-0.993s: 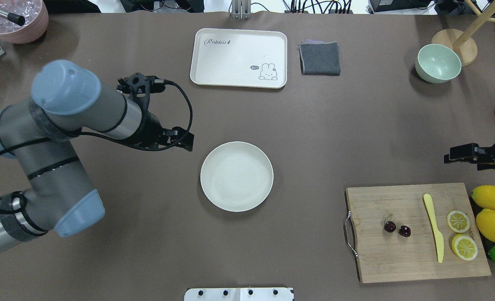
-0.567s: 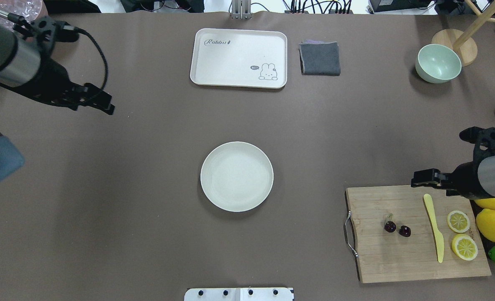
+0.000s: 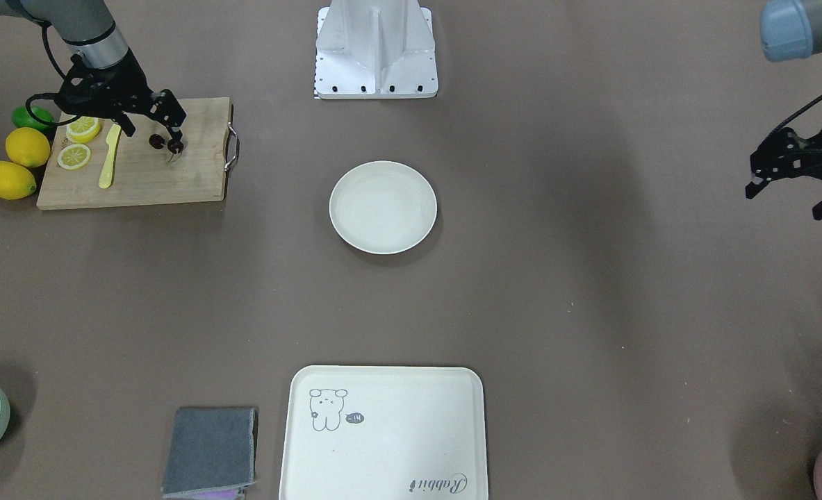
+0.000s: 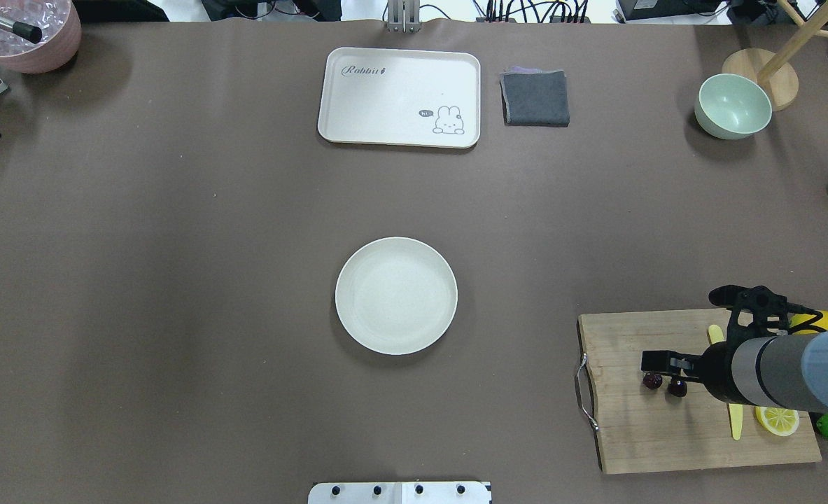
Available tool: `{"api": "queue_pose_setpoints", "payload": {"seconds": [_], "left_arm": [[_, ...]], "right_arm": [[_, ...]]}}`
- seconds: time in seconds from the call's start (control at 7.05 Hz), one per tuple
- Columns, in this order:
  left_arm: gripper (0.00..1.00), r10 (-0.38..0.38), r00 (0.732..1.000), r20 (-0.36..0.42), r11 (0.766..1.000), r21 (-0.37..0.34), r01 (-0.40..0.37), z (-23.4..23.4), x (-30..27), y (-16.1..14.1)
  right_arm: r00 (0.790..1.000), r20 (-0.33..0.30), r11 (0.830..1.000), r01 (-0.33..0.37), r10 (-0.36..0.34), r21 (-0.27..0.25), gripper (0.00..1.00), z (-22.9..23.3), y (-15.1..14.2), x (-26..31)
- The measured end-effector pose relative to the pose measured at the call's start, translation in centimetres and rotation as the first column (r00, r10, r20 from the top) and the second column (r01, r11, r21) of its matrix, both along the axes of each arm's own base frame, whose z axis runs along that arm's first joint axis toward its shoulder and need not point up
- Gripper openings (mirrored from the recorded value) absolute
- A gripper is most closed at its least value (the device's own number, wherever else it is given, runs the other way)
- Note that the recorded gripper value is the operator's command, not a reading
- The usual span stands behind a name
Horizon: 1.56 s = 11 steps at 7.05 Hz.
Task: Place red cherry on plate
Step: 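Withdraw the left gripper while the right gripper reaches over the cherries, then lower the right gripper and grasp the cherries by their green stems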
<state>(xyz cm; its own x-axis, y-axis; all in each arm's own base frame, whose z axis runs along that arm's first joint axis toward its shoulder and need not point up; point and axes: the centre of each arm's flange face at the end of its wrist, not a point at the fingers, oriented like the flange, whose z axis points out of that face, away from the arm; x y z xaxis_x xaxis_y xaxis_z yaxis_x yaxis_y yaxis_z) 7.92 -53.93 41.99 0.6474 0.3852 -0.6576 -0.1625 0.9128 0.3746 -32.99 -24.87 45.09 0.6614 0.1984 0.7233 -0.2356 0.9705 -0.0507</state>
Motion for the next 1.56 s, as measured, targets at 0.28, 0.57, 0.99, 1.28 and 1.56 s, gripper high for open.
{"api": "queue_pose_setpoints", "payload": {"seconds": [0.28, 0.57, 0.99, 1.28, 1.56], "left_arm": [[0.98, 0.006, 1.000, 0.016, 1.000, 0.001, -0.006, 1.7, -1.4, 0.2], [0.98, 0.007, 1.000, 0.021, 1.000, -0.011, -0.007, 2.7, -1.7, 0.6], [0.98, 0.006, 1.000, 0.024, 1.000, -0.016, -0.006, 3.1, -1.7, 0.8], [0.98, 0.006, 1.000, 0.024, 1.000, -0.015, -0.006, 3.0, -1.8, 0.9], [0.98, 0.006, 1.000, 0.024, 1.000, -0.015, -0.006, 3.0, -1.8, 0.9]], "right_arm": [[1.000, -0.025, 1.000, 0.012, -0.012, 0.013, 0.99, 1.0, 0.8, -1.1], [0.999, -0.038, 1.000, 0.016, -0.016, 0.014, 0.98, 1.7, 1.1, -1.8], [0.999, -0.048, 1.000, 0.019, -0.018, 0.011, 0.96, 2.4, 1.0, -2.4], [0.999, -0.047, 1.000, 0.018, -0.018, 0.011, 0.96, 2.4, 0.9, -3.0], [0.998, -0.057, 1.000, 0.019, -0.018, 0.008, 0.87, 2.9, 0.8, -3.2]]}}
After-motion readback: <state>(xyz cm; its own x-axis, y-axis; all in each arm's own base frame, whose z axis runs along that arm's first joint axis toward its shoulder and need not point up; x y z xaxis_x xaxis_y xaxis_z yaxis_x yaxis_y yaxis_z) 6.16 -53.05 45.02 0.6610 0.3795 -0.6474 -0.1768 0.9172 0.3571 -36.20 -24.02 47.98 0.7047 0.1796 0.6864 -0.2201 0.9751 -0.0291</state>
